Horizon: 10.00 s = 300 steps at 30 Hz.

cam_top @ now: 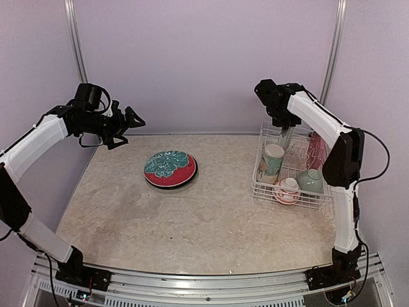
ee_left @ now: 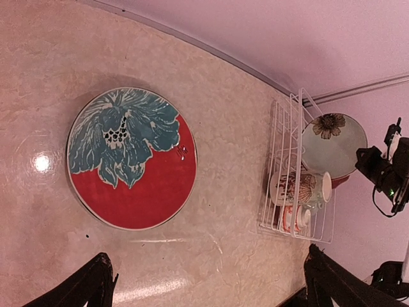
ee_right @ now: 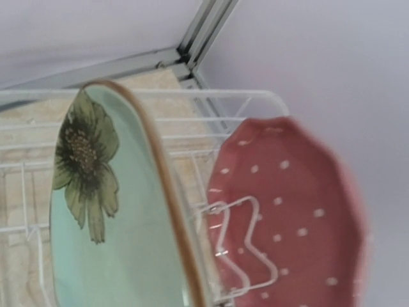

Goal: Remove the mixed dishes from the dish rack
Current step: Grab the plate from the dish rack, then pass from the right arm to the left, then place the plate on the plate, then grab the plate from the dish rack.

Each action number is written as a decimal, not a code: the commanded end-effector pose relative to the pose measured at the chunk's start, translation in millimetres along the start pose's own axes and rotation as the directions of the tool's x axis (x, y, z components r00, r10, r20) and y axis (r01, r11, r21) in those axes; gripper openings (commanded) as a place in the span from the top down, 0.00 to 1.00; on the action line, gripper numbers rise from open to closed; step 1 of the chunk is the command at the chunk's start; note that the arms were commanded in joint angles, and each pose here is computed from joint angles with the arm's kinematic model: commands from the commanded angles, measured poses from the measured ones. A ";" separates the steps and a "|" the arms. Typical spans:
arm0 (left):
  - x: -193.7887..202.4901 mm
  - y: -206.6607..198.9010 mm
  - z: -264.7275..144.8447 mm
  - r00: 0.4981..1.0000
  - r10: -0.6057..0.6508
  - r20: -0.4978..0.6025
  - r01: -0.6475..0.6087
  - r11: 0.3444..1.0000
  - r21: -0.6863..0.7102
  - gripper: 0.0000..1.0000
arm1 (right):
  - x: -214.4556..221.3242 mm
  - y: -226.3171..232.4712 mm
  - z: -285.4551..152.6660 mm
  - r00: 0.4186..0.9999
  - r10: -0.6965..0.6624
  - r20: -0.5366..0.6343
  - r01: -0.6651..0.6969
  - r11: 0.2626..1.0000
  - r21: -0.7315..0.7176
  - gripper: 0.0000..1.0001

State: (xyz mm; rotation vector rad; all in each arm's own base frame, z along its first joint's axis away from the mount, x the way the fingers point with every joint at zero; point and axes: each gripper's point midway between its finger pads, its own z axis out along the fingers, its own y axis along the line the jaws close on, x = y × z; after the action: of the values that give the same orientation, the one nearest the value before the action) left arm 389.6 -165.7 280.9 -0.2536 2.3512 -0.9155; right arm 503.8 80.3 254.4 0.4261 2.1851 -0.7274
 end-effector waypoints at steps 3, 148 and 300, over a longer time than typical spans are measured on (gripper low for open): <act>3.4 6.5 8.8 1.000 -0.001 -0.016 0.001 1.000 -0.019 0.01 | -45.1 -80.1 -46.9 0.991 -0.002 0.132 -0.016 0.991 0.134 1.00; 51.7 91.5 141.3 0.871 -0.311 -0.382 0.327 0.945 -0.023 1.00 | 60.4 108.9 -187.3 0.985 0.157 -0.066 -0.121 0.376 -0.919 0.00; 25.4 -66.1 -12.4 0.975 0.223 -0.007 -0.218 0.958 0.188 0.01 | 6.2 -131.2 63.7 0.982 -0.112 -0.152 0.150 0.952 0.266 1.00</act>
State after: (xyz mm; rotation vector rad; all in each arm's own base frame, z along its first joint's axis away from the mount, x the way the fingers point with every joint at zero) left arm 357.9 -217.1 317.1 0.0945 2.2448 -1.0054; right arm 478.8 -48.6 214.6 0.4794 2.3996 -0.9672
